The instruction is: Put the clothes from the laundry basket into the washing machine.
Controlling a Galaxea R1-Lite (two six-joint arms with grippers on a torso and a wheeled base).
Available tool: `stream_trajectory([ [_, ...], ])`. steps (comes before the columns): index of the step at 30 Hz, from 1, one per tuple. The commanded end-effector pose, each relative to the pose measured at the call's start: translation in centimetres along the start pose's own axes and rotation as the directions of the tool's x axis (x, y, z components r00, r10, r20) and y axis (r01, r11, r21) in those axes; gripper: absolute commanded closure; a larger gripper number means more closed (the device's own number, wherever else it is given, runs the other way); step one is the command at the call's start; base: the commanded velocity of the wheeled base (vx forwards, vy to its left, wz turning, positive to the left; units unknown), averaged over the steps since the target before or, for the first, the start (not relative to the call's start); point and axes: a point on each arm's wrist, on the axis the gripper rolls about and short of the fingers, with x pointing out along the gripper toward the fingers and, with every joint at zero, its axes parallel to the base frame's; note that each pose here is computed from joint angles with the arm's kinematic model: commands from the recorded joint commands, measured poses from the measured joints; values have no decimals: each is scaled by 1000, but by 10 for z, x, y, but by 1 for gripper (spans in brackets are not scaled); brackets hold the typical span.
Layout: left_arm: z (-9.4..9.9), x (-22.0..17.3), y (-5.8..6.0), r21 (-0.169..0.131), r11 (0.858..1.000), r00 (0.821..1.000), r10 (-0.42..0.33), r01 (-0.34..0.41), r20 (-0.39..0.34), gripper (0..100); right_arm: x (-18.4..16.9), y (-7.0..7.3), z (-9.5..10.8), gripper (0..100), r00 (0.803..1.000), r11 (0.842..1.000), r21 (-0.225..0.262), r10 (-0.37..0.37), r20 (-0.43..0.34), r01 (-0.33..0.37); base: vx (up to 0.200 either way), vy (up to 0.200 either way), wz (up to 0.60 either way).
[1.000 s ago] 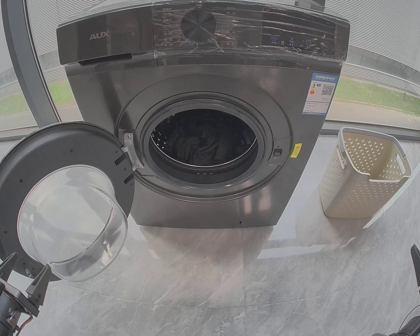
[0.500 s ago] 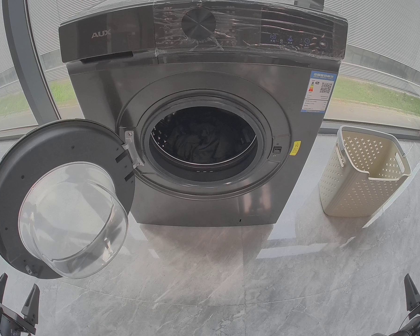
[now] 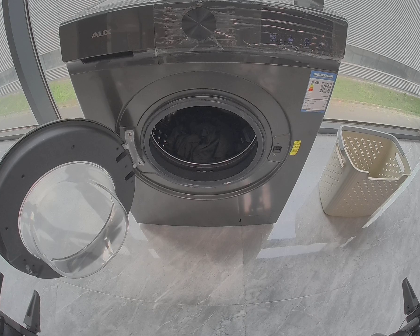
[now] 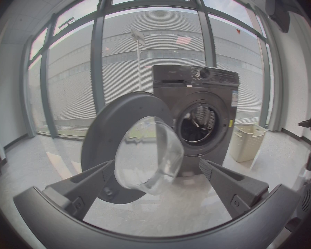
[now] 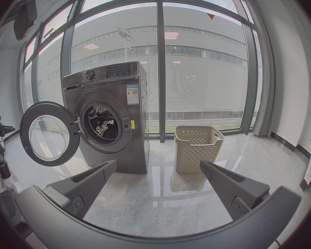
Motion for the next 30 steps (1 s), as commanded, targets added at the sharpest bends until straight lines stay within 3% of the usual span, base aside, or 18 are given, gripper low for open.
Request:
stream_trajectory([
  [1,-4,-1,3,15,983,983,185,-185,2,0,0,0,-6,0,1000,1000,-20,19,-13,-20,0,0,0],
  [2,-4,-1,3,20,984,984,177,-177,8,0,0,0,-6,0,1000,1000,-17,18,-13,-18,0,0,0],
  [5,-4,-1,2,-3,992,992,122,-122,3,0,0,0,-6,0,1000,1000,-17,18,-13,-18,0,0,0],
  [6,-5,-1,0,-47,998,999,47,-47,1,0,0,0,-6,0,1000,1000,-17,18,-13,-18,0,0,0],
  [7,-7,-1,0,-52,998,1000,21,-21,-13,0,0,0,-6,0,1000,1000,-17,18,-13,-18,0,0,0],
  [12,-10,-1,-2,-8,999,998,-45,45,-47,0,0,0,-6,0,1000,1000,-17,18,-13,-18,0,0,0],
  [16,-10,-1,-1,-19,999,998,-33,32,-45,0,0,0,-6,0,1000,1000,-17,18,-11,-18,0,0,0],
  [20,-11,-1,-1,-11,1000,999,-22,21,-45,0,0,0,-6,0,1000,1000,-17,18,-13,-18,-200,0,0],
  [22,-10,-1,-1,-22,1000,999,-22,21,-44,0,0,0,-6,0,1000,1000,-17,18,-13,-18,-200,0,0],
  [30,-10,-1,-1,-23,1000,999,-20,19,-44,0,0,0,-6,0,1000,1000,-17,18,-13,-18,0,50,0],
])
